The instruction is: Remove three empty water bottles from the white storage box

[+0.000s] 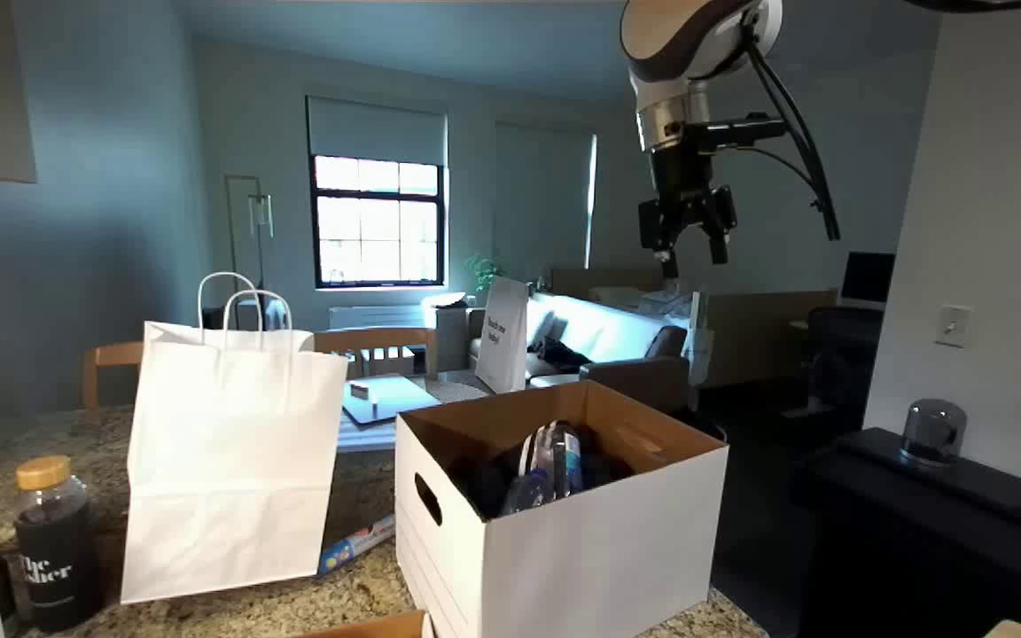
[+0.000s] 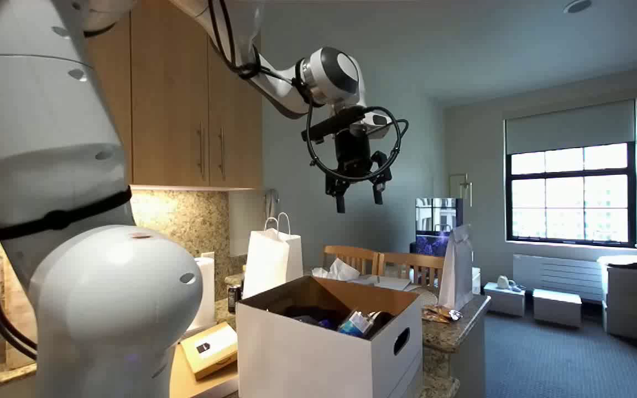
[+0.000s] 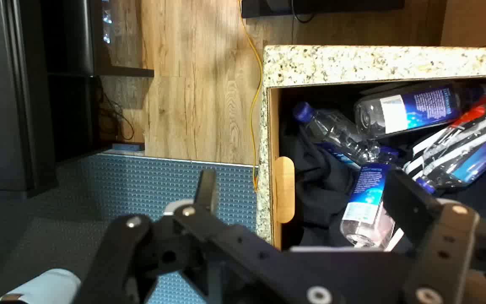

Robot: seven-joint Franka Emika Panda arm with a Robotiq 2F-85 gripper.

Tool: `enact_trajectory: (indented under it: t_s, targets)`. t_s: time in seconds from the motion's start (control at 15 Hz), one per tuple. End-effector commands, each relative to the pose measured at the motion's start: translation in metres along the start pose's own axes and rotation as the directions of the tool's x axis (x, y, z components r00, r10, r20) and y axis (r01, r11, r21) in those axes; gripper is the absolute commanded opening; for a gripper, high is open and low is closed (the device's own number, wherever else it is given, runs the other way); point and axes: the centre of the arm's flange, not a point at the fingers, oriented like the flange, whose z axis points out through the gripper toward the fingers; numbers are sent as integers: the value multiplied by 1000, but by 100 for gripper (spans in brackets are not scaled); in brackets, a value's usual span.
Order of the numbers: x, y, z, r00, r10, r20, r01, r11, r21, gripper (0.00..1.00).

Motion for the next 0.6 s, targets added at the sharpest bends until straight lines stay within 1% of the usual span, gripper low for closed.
enact_trajectory:
  t_s: [0.0,0.27,0.33,0.4,0.53]
  targets:
    - [0,0,0,1000,0,0,0,1000,0,100]
    - [0,0,0,1000,0,0,0,1000,0,100]
    - [12,-6,4,1000,-14,21,14,1000,7,100]
    - [18,-10,5,999,5,39,-6,999,35,100]
    - [33,-15,13,999,25,28,-27,997,69,100]
